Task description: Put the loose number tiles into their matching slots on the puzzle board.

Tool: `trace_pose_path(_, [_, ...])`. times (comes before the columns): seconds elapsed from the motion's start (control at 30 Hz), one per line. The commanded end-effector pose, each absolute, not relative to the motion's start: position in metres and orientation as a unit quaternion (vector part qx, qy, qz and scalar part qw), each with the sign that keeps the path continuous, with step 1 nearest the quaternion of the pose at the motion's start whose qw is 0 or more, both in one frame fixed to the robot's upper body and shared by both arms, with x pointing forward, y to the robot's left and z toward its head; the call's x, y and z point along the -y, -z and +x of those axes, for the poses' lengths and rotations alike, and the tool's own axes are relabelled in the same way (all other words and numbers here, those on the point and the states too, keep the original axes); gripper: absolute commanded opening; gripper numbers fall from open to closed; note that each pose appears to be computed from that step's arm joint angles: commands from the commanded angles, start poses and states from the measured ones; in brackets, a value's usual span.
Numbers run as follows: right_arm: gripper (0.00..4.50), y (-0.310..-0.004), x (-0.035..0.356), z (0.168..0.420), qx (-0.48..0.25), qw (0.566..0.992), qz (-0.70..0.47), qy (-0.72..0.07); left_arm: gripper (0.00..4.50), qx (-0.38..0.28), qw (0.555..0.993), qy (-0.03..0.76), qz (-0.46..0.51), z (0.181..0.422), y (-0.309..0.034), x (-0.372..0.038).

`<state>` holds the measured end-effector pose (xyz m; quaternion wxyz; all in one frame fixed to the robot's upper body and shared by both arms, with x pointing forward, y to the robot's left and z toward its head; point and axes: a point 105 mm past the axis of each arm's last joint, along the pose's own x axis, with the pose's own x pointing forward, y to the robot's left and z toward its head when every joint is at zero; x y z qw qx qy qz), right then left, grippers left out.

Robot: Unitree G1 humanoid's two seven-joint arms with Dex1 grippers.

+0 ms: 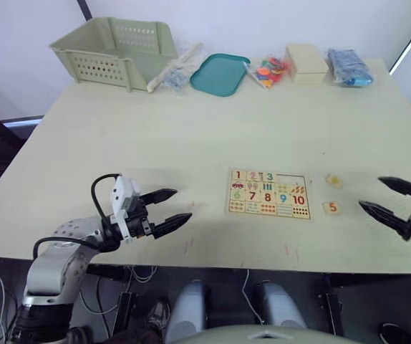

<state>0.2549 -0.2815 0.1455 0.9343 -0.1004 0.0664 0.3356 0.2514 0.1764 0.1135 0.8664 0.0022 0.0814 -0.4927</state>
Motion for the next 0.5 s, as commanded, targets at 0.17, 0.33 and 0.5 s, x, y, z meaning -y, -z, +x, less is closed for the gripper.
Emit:
trace_pose_path(0.17, [4.50,-0.142,0.283,0.293,-0.121,0.913,-0.162,-0.354,4.44,-0.010,0.817,0.576,-0.002,0.243,-0.139,-0.167])
trace_pose_path(0.33, [4.50,-0.143,0.287,0.315,-0.131,0.912,-0.166,-0.352,4.44,0.014,0.803,0.596,0.000,0.240,-0.146,-0.172])
trace_pose_path(0.5, [4.50,-0.135,0.284,0.327,-0.144,0.910,-0.169,-0.350,4.44,0.042,0.811,0.584,0.017,0.242,-0.144,-0.175])
